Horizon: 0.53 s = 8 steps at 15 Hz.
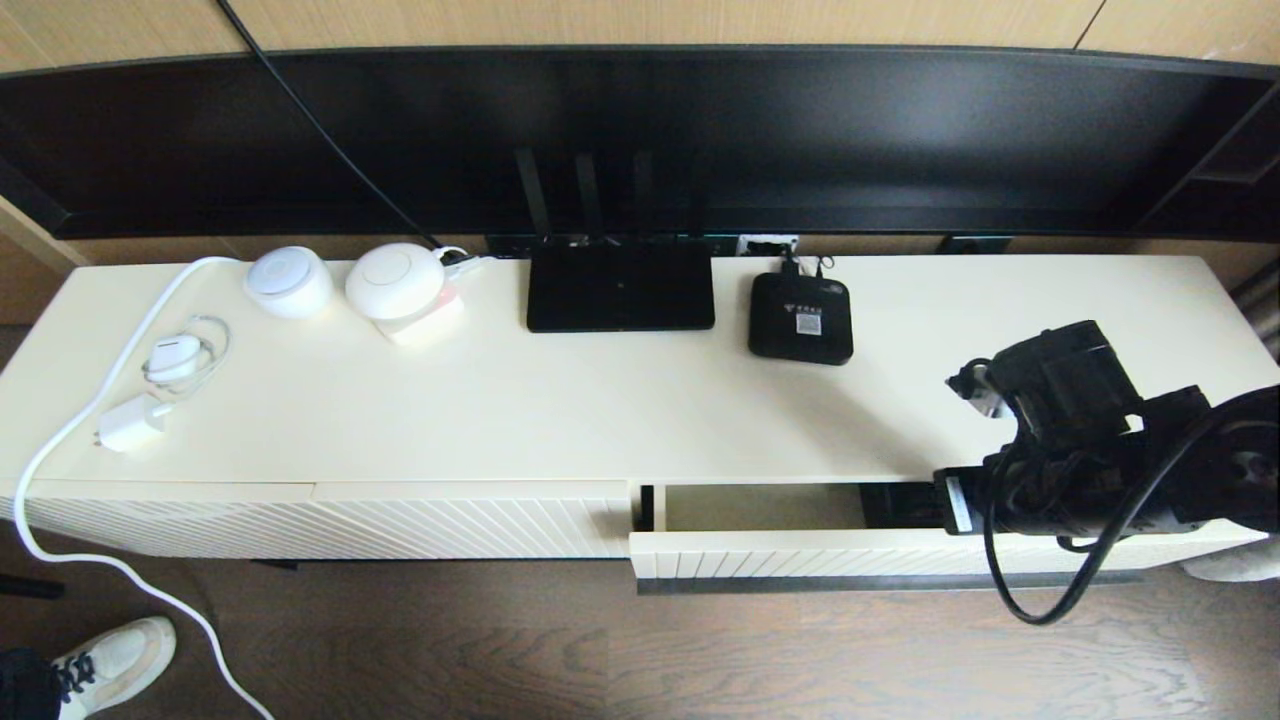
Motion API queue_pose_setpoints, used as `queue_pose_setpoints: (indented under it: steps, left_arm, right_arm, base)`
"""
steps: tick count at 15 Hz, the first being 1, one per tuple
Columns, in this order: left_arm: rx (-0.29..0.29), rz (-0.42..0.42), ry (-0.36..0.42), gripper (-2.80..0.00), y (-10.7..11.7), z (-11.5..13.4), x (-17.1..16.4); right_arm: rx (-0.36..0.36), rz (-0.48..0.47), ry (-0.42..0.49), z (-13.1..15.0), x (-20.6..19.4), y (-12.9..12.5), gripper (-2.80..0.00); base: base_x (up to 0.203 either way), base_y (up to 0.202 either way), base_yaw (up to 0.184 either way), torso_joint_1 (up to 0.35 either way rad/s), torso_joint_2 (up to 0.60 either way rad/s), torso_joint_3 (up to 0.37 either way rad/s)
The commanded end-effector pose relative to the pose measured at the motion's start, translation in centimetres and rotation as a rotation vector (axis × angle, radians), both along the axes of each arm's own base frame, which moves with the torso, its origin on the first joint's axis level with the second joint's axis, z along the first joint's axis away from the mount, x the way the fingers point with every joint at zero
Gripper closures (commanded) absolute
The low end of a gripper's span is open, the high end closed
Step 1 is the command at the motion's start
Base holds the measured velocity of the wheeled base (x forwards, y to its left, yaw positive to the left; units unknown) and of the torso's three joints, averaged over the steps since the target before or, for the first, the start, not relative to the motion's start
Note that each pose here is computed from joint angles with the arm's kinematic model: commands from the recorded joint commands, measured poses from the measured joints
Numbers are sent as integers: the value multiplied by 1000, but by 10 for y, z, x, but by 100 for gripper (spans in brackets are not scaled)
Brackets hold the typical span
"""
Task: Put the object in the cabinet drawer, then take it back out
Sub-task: Open the drawer
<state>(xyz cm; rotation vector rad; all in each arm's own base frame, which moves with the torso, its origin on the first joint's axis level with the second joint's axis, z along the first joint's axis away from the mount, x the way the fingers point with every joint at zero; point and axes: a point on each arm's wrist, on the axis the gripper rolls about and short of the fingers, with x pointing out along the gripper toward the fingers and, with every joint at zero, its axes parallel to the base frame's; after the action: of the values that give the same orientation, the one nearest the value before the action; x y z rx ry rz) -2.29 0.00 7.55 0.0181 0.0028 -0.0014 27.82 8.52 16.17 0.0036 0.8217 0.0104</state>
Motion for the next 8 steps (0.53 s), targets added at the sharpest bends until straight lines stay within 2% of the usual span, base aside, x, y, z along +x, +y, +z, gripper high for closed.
queue_pose_setpoints:
  steps: [1,4,8]
  left_arm:
    - [0,0,0,0,0,0,0]
    - [0,0,-1,0,0,0,0]
    - [0,0,0,0,0,0,0]
  right_arm:
    - [-8,-1,17,-4,-1,0,0]
    - [-17,5,30,-5,-2,0,0]
    - [-41,8,103,-11,-13,-3,0]
  base:
    - [0,0,0,0,0,0]
    - [0,0,0,0,0,0]
    - [0,0,0,0,0,0]
